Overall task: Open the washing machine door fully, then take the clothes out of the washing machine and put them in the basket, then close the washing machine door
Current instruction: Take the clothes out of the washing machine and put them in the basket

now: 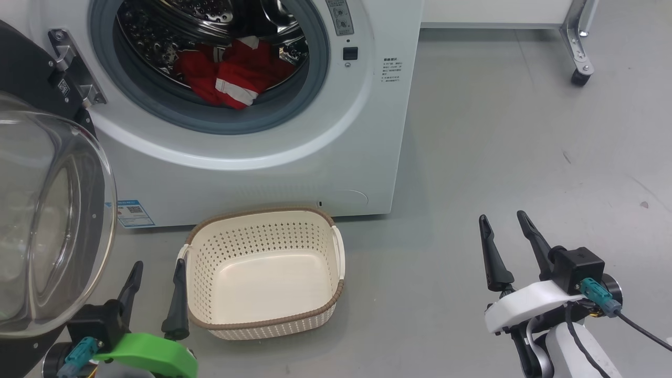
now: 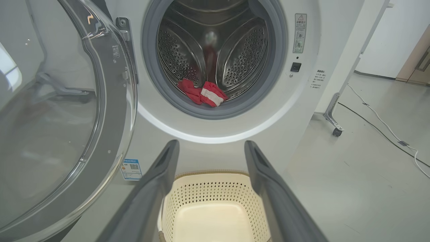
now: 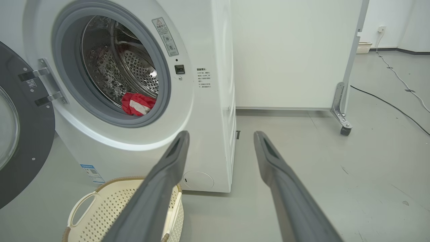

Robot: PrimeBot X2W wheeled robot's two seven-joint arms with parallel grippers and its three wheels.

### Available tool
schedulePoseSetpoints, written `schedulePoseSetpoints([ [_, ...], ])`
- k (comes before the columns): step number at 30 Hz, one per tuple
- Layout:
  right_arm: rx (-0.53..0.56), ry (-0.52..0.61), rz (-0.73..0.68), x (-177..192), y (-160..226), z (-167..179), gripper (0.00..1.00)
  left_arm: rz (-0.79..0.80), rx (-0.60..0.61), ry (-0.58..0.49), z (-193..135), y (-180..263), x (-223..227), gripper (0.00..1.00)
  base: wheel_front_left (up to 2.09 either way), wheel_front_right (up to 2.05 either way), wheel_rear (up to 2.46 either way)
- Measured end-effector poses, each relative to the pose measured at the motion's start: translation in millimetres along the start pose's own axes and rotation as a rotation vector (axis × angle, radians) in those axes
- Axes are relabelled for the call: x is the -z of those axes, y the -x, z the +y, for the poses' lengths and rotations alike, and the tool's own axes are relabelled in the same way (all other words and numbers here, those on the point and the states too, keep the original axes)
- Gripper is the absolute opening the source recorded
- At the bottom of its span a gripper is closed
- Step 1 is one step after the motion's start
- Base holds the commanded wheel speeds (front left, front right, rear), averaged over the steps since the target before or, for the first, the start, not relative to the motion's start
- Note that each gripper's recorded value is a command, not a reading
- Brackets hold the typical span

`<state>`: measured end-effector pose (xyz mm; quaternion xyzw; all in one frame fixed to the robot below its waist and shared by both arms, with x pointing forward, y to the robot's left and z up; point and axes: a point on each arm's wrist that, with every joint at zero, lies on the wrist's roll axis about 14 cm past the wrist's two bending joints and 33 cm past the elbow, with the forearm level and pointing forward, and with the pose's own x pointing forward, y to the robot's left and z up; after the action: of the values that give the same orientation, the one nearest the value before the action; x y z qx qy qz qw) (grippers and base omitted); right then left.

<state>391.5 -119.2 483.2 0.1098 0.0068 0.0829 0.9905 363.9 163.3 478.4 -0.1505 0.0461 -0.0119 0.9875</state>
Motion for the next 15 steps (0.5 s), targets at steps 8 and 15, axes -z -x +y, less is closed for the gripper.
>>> schedulePoseSetpoints([
  [8, 0.007, 0.0, 0.0, -0.1, 1.2, -2.1, 1.0, -0.03, 0.001, -0.012, -2.0, -1.5, -7.5, 1.0, 0.01, -0.01, 0.0],
  [15, 0.011, 0.0, -0.001, -0.4, 1.9, -3.4, 1.0, -0.034, 0.014, -0.011, -6.1, -2.4, -8.7, 1.0, 0.23, -0.23, 0.0],
])
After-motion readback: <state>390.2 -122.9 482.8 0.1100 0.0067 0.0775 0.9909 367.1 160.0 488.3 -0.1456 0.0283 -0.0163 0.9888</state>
